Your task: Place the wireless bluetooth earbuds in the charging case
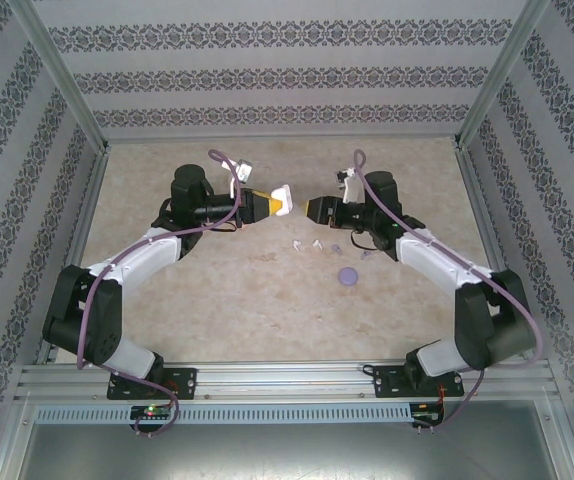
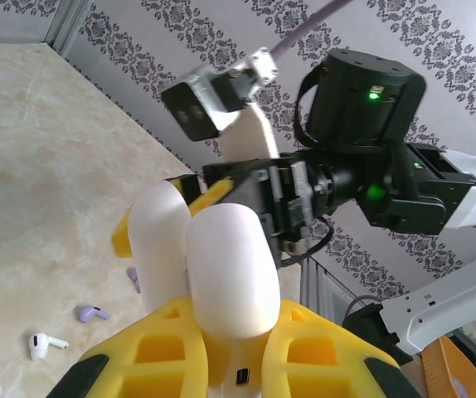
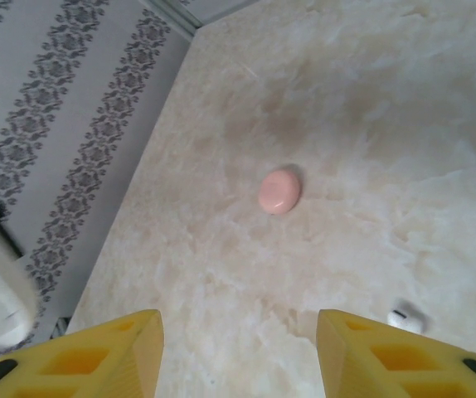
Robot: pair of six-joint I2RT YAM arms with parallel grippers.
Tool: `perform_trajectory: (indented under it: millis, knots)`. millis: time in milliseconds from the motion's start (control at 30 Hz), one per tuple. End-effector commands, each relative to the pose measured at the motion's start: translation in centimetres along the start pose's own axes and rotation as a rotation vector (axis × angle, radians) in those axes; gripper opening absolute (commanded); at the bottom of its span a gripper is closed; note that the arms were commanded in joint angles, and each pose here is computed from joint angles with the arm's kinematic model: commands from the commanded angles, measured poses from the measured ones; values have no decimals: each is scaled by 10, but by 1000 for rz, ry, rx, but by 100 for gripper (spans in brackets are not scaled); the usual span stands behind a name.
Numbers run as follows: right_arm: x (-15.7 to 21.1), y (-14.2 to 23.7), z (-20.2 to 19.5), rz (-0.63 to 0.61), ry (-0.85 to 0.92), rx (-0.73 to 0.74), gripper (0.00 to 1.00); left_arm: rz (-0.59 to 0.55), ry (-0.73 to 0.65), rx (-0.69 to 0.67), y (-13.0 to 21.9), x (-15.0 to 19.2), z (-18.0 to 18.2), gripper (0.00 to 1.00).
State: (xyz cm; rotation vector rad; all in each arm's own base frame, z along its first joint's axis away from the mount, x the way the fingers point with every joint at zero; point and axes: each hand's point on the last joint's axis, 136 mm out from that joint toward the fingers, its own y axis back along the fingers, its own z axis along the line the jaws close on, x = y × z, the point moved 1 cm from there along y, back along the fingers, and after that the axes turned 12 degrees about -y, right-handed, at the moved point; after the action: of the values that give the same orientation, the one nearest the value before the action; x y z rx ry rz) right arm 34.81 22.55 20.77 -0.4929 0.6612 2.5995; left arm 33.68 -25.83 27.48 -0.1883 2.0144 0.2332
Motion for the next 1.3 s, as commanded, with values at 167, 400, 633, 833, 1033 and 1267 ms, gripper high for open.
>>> perform_trajectory:
  millis: [167, 400, 633, 833, 1033, 1267]
  knots:
    - [-7, 26, 64, -27, 27, -240, 52, -68, -75, 84, 0, -24, -24, 0]
    - [-14, 22, 85, -51, -15, -328, 51, -128, -79, 87, 2, -34, -27, 0]
    - [-14, 14, 88, -54, -29, -339, 48, -151, -81, 91, -1, -39, -29, 0]
    - [-16, 8, 88, -52, -50, -355, 45, -154, -82, 90, -1, -39, -29, 0]
    - [-15, 4, 92, -37, -58, -379, 39, -157, -81, 87, -3, -39, -29, 0]
    - [-15, 5, 99, -28, -58, -411, 30, -155, -78, 85, -5, -38, -28, 0]
